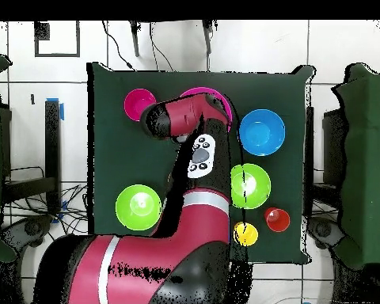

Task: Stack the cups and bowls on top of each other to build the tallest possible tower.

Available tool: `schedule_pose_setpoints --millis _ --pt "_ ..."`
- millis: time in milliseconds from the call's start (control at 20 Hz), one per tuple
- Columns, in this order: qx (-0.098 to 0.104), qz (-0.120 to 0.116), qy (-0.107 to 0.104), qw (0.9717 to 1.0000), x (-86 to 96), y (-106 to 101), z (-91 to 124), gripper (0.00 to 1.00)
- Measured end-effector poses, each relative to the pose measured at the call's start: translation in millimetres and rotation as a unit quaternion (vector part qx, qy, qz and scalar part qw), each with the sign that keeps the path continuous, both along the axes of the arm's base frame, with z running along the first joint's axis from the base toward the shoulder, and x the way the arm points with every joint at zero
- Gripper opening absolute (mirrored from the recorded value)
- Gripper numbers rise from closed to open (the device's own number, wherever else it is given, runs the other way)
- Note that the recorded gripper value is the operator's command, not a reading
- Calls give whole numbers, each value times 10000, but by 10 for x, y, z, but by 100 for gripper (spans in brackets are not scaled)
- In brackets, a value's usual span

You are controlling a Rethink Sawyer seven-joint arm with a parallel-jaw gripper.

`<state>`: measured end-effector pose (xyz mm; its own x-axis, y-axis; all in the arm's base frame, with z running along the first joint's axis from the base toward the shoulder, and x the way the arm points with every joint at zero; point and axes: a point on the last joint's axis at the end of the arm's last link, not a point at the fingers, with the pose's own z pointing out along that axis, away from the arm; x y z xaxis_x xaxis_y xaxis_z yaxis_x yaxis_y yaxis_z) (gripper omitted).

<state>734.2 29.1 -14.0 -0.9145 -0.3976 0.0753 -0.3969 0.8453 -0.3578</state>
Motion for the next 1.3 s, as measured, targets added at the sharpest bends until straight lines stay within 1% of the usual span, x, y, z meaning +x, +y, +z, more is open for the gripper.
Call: schedule_pose_setpoints --millis 200,450,900,1200,1250,1300 --pt "-35 2 -22 10000 36 -28 -43 100" --pt "-69 19 -88 9999 104 -43 -42 100" --pt "-127 78 -115 9998 98 -24 -52 100" --pt "-251 159 -125 9995 80 -11 -52 100" --pt "-271 169 -131 9994 82 -10 -47 0" --pt "-292 175 -156 9993 99 -13 -25 0"
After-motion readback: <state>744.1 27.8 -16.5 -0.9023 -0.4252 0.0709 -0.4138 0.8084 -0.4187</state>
